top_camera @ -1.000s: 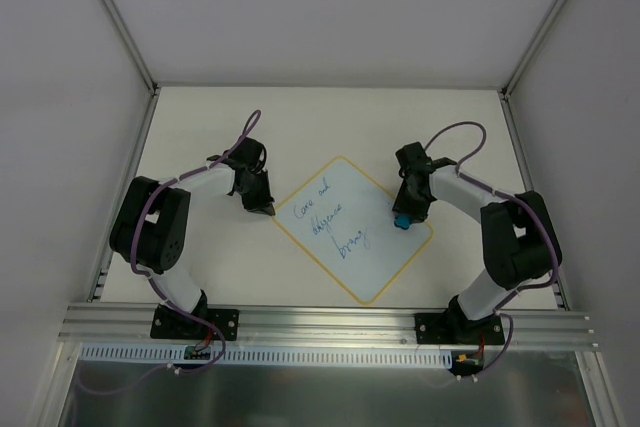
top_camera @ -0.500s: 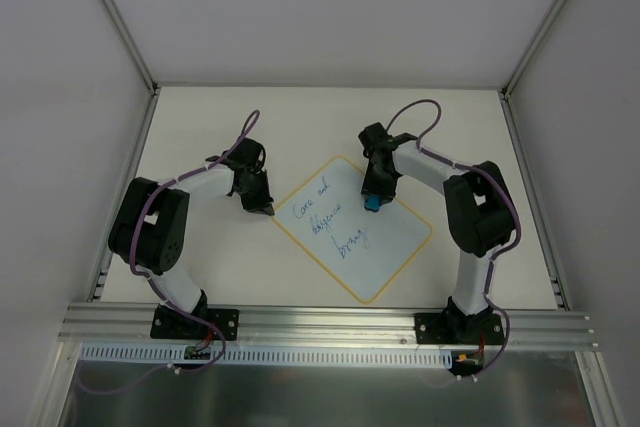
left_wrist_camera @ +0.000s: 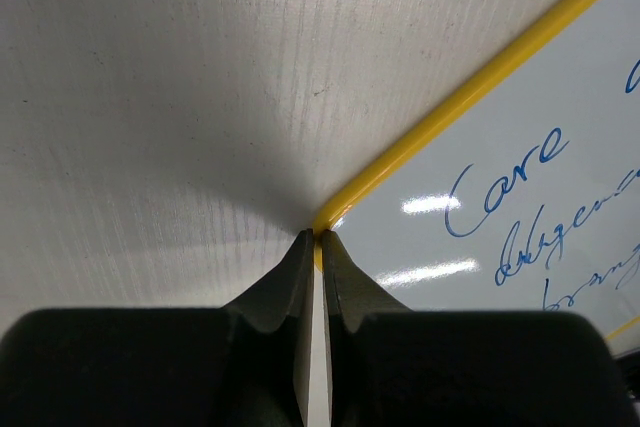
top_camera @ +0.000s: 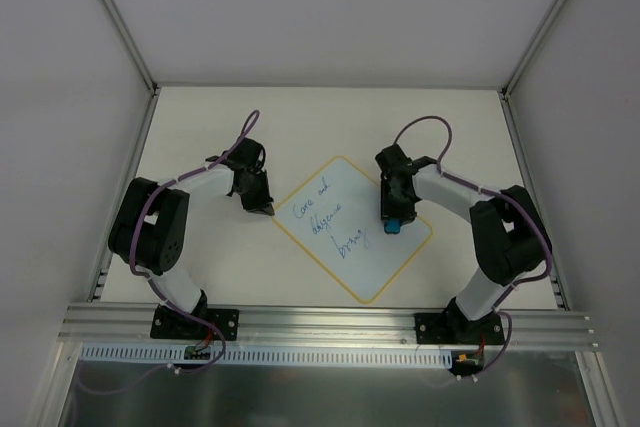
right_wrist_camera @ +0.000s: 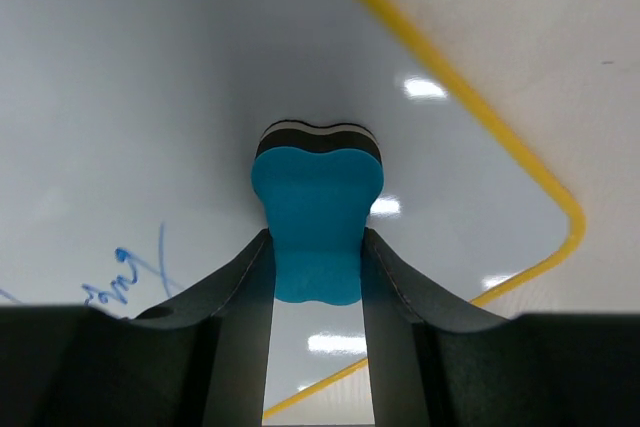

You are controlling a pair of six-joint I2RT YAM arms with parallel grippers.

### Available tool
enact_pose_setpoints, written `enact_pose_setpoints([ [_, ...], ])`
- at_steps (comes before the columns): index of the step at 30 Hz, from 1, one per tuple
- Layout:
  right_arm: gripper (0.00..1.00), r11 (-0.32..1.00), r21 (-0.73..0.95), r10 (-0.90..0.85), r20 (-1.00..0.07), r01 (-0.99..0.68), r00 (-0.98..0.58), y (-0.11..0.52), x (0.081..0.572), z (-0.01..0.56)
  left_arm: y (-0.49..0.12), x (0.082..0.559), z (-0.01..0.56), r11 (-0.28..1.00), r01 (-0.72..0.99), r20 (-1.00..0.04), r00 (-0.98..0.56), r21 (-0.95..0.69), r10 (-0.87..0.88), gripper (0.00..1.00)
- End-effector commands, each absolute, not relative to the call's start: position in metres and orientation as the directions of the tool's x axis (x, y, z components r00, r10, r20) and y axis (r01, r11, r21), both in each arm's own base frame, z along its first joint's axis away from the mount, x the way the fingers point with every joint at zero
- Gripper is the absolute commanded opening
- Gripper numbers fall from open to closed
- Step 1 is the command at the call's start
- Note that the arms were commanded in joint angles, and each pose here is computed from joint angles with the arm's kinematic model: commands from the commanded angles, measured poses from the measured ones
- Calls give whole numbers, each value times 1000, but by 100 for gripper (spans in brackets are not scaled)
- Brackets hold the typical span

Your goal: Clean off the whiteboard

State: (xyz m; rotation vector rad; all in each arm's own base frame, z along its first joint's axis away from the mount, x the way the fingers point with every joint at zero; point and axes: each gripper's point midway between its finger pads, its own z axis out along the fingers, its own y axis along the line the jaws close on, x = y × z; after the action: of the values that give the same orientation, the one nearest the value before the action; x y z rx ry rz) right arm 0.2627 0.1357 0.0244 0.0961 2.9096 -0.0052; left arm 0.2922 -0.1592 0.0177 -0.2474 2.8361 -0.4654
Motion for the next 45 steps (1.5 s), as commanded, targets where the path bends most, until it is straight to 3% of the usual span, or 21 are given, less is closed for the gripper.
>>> enact_pose_setpoints([
  [1, 0, 977, 40, -194, -231, -209, -953, 173, 242, 34, -156, 290, 15, 931, -162, -186, -955, -328, -232, 0],
  [8, 0, 864, 180, -433, -212, -470, -876, 267, 207, 37, -156, 288, 16, 929, -166, -189, -953, -332, -238, 0],
  [14, 0, 831, 132, -516, -185, -541, -837, 302, 181, 18, -155, 285, 15, 930, -169, -186, -953, -328, -238, 0],
  [18, 0, 906, 10, -413, -197, -423, -889, 266, 198, 14, -153, 285, 15, 931, -170, -191, -952, -322, -240, 0],
  [22, 0, 972, -119, -224, -239, -201, -945, 203, 221, 23, -151, 283, 15, 934, -168, -196, -951, -316, -238, 0],
  [29, 0, 991, -105, 51, -235, 78, -971, 141, 227, 25, -148, 281, 15, 935, -169, -197, -951, -313, -238, 0],
  [33, 0, 998, -65, -9, -237, 7, -971, 163, 229, 20, -149, 283, 16, 932, -169, -198, -950, -320, -240, 0],
  [40, 0, 956, 94, -258, -188, -279, -948, 263, 195, 3, -153, 285, 18, 926, -169, -196, -950, -337, -244, 0],
  [45, 0, 956, 87, -256, -214, -279, -943, 276, 210, 6, -152, 285, 18, 927, -169, -199, -949, -335, -245, 0],
])
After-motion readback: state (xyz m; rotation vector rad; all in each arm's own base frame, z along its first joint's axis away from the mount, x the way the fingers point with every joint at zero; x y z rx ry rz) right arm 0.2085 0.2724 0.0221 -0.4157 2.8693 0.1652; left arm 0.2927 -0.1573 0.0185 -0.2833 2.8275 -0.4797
